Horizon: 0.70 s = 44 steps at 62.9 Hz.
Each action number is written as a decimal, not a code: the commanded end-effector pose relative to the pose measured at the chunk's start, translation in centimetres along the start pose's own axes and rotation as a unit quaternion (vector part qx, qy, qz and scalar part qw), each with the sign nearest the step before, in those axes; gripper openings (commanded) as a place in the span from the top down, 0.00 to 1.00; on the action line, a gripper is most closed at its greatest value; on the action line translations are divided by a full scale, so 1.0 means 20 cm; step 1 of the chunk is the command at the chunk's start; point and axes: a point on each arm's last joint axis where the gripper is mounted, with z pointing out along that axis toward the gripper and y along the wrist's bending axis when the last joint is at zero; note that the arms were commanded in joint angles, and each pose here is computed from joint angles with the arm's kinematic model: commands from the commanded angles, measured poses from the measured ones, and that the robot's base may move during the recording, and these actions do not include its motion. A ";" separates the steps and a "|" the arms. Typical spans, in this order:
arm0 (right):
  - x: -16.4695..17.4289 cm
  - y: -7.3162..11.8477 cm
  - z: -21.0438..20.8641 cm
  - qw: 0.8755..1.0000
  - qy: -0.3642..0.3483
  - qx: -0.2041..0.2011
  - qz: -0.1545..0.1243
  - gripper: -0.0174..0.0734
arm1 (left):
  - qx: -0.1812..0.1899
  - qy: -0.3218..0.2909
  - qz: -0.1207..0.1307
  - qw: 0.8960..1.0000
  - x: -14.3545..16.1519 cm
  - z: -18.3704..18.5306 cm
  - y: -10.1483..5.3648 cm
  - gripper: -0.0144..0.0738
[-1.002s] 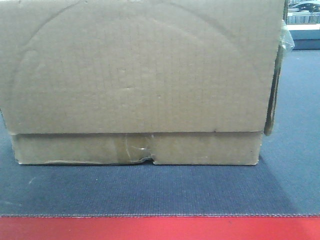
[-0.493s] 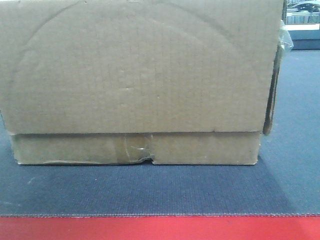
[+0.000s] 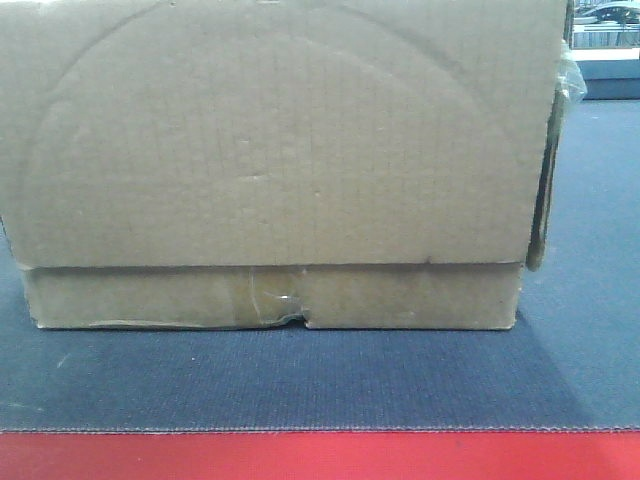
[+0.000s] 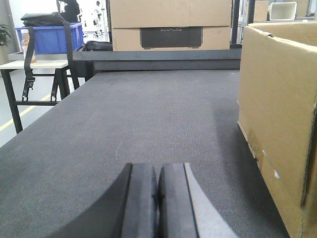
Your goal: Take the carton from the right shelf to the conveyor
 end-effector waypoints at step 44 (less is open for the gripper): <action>0.03 -0.01 0.00 1.000 -0.020 0.006 -0.008 0.88 | -0.002 -0.012 0.001 1.000 -0.01 0.00 0.00 0.82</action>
